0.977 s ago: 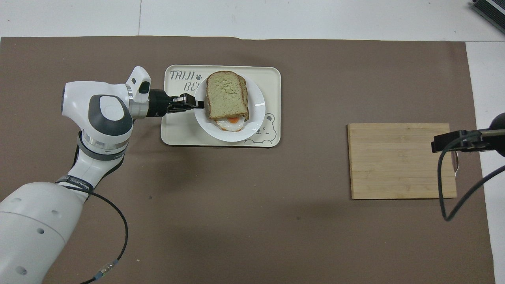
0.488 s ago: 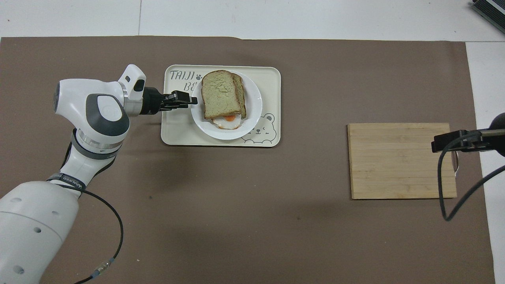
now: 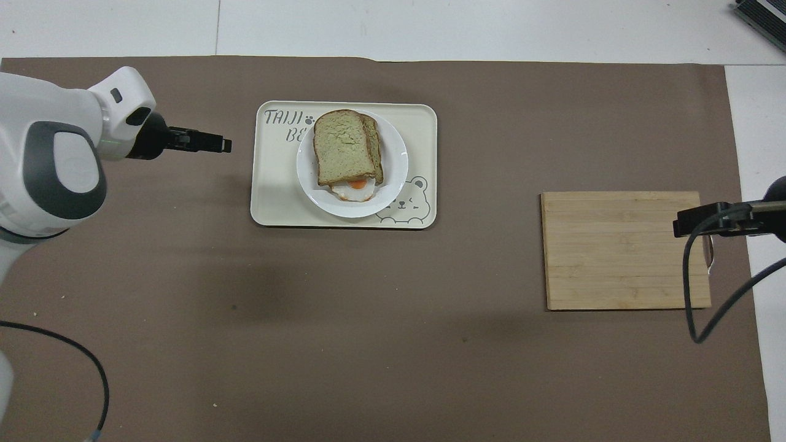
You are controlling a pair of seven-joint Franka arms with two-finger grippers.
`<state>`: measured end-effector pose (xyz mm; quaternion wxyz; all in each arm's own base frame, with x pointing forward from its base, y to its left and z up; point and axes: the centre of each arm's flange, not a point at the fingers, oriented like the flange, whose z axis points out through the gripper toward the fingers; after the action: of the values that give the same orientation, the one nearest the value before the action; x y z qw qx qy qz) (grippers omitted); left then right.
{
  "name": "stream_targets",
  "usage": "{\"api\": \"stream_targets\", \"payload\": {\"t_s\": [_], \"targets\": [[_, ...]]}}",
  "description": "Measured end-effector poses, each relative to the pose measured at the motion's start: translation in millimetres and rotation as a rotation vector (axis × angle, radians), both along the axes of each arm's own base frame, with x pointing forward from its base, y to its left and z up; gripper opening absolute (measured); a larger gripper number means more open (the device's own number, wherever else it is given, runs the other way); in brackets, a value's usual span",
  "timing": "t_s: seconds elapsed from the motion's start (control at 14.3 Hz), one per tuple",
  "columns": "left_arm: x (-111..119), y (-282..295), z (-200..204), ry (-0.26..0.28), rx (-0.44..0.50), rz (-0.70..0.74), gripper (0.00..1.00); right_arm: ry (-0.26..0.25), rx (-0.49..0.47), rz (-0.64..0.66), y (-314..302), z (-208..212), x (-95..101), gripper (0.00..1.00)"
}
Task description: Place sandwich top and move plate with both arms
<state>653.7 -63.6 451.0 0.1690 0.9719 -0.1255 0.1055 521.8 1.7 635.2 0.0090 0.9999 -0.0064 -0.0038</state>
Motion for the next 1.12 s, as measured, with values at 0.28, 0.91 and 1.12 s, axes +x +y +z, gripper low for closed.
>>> {"api": "stream_targets", "payload": {"t_s": [0.28, 0.91, 1.12], "targets": [[-27.4, 33.6, 102.1, 0.009, 0.134, 0.013, 1.0, 0.001, 0.0, -0.004, -1.9, -0.3, 0.1, 1.0], [-80.7, 72.0, 217.0, 0.031, 0.255, 0.002, 1.0, 0.006, 0.0, -0.028, -14.9, -3.5, 3.9, 1.0], [-88.2, 61.7, 230.1, 0.004, 0.271, -0.017, 1.0, 0.004, 0.0, -0.028, -14.9, -2.4, 3.9, 1.0]]}}
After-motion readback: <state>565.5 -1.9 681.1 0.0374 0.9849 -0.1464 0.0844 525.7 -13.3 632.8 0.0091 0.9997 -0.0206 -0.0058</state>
